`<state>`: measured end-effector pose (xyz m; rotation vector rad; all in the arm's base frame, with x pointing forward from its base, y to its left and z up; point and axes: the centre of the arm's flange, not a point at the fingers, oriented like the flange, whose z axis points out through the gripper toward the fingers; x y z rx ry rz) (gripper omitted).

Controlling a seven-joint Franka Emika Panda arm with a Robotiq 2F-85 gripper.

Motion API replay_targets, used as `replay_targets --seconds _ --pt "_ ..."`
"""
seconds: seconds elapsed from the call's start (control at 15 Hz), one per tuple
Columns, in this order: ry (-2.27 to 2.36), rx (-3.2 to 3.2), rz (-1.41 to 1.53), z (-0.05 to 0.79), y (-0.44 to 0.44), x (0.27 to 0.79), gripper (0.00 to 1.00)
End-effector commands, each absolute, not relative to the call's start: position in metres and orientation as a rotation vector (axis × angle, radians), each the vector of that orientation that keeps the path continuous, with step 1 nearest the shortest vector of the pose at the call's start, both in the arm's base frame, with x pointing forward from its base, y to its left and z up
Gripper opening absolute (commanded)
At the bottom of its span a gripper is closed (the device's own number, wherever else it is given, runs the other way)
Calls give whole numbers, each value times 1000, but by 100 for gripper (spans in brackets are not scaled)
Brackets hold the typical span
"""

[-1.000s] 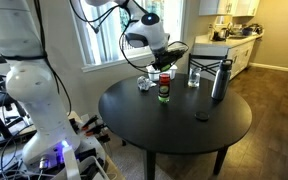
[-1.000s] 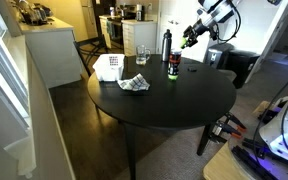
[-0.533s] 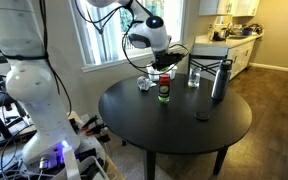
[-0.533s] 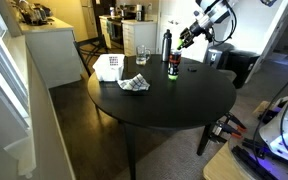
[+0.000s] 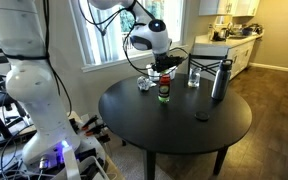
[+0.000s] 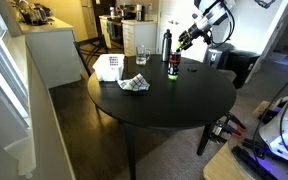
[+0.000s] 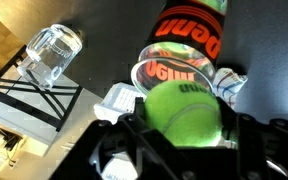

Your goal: Put the green ball in the container

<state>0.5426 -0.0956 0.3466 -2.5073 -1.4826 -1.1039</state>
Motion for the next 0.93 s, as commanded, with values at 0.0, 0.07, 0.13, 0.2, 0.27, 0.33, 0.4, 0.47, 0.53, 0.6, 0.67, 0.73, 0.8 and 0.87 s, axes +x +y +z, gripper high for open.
replay_targets --seconds 0.0,0.07,0.13,0.2,0.27,0.33,0.4,0.47,0.53,0.6,0.67,0.73,0.8,0.87 --pt "-1442 -2513 -1141 350 -98 545 42" --pt "-1441 -2517 -1144 351 -98 545 42" --pt "-1436 -2518 -1148 351 -99 545 42" --pt "-1430 -2521 -1147 352 -99 544 42" --pt "-1427 -2521 -1143 351 -100 544 49" --pt "-1427 -2522 -1140 352 -100 544 92" --pt "-1426 -2524 -1140 352 -100 544 93" --pt "-1425 -2524 -1140 351 -101 544 97" --pt "-1424 -2525 -1139 352 -101 544 100" --pt "-1423 -2527 -1139 351 -102 544 100" --pt "-1422 -2528 -1138 352 -102 544 100" --pt "-1422 -2528 -1139 351 -102 544 100" --pt "-1422 -2529 -1139 352 -102 544 100" --pt "-1424 -2528 -1141 352 -102 544 100"
